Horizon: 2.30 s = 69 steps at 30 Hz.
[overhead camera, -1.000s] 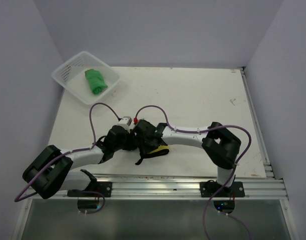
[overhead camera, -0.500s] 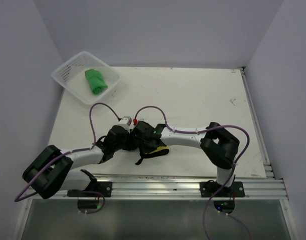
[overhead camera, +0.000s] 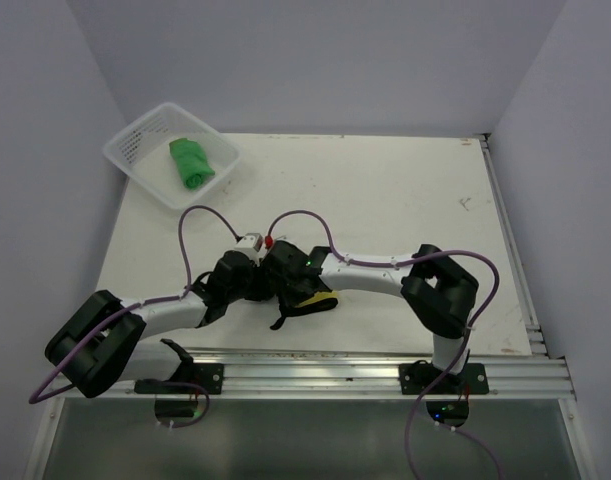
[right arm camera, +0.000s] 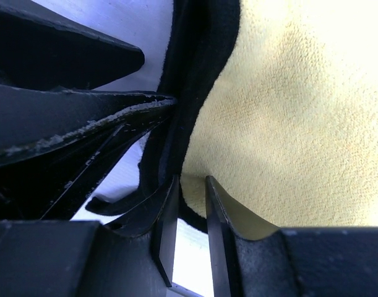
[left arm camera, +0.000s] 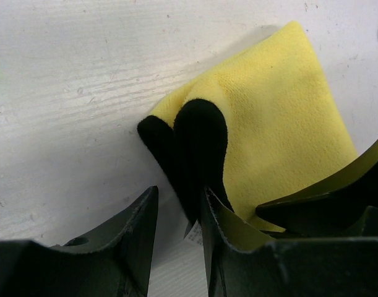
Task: Roll the towels
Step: Fold the towel
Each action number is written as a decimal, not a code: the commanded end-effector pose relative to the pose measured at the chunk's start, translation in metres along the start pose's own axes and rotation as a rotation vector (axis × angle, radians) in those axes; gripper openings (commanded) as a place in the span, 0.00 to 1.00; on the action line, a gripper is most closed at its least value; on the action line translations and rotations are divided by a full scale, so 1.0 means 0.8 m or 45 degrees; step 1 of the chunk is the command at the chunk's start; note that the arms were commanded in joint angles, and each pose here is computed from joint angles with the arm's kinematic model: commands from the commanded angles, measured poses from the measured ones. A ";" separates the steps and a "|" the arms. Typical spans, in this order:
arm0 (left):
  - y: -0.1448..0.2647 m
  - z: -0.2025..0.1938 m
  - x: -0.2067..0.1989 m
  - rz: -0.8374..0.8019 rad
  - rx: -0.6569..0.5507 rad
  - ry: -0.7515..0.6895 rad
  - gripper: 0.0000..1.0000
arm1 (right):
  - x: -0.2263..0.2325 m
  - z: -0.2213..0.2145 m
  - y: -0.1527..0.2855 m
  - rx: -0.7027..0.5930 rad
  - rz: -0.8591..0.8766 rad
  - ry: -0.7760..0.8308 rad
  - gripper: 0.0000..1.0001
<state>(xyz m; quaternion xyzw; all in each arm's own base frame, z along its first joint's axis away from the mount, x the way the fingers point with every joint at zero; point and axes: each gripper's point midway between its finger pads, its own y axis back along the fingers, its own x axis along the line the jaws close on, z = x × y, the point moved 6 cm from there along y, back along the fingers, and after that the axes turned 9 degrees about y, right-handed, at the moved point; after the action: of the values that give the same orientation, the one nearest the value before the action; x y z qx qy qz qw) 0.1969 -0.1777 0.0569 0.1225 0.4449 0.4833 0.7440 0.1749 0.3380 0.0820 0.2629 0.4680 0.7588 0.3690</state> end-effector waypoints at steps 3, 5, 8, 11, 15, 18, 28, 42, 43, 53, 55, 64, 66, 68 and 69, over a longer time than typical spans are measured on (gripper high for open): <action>0.001 -0.012 0.014 0.055 0.016 -0.006 0.38 | 0.010 0.015 0.012 -0.058 0.017 0.004 0.29; 0.001 -0.011 0.014 0.055 0.017 -0.005 0.38 | 0.011 0.012 0.007 -0.048 0.008 0.009 0.29; 0.000 -0.012 0.015 0.058 0.017 0.001 0.38 | 0.009 0.005 0.000 -0.035 -0.024 0.024 0.29; 0.000 -0.014 0.015 0.058 0.019 0.006 0.38 | 0.009 0.001 -0.007 -0.034 -0.034 0.026 0.29; -0.001 -0.015 0.017 0.062 0.021 0.011 0.38 | 0.006 -0.006 -0.013 -0.031 -0.085 0.041 0.29; -0.002 -0.017 0.018 0.071 0.031 0.018 0.38 | 0.002 -0.012 -0.018 -0.029 -0.113 0.032 0.23; -0.003 -0.017 0.018 0.080 0.038 0.022 0.38 | 0.003 0.001 0.005 -0.099 -0.114 0.007 0.06; -0.001 -0.016 0.017 0.076 0.036 0.022 0.37 | 0.008 0.025 0.042 -0.153 -0.087 0.010 0.04; -0.001 -0.016 0.018 0.077 0.035 0.024 0.37 | 0.009 0.025 0.041 -0.152 -0.084 0.006 0.04; -0.001 -0.017 0.017 0.075 0.035 0.024 0.37 | 0.014 0.025 0.041 -0.149 -0.045 -0.013 0.09; -0.001 -0.018 0.018 0.076 0.039 0.024 0.37 | 0.012 0.023 0.041 -0.141 -0.059 -0.020 0.10; -0.001 -0.018 0.019 0.079 0.042 0.026 0.37 | -0.002 0.018 0.041 -0.147 -0.149 -0.112 0.10; -0.001 -0.019 0.019 0.079 0.042 0.026 0.37 | -0.002 0.017 0.040 -0.147 -0.148 -0.130 0.03; -0.001 -0.018 0.019 0.079 0.042 0.028 0.37 | -0.003 0.017 0.038 -0.144 -0.143 -0.139 0.00; 0.000 -0.019 0.019 0.079 0.042 0.028 0.37 | 0.000 0.016 0.039 -0.140 -0.119 -0.140 0.00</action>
<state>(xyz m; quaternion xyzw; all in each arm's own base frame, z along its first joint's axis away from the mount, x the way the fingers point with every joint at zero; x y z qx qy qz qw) 0.1978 -0.1788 0.0559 0.1116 0.4490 0.4845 0.7424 0.1716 0.3362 0.0979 0.2491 0.4487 0.7443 0.4273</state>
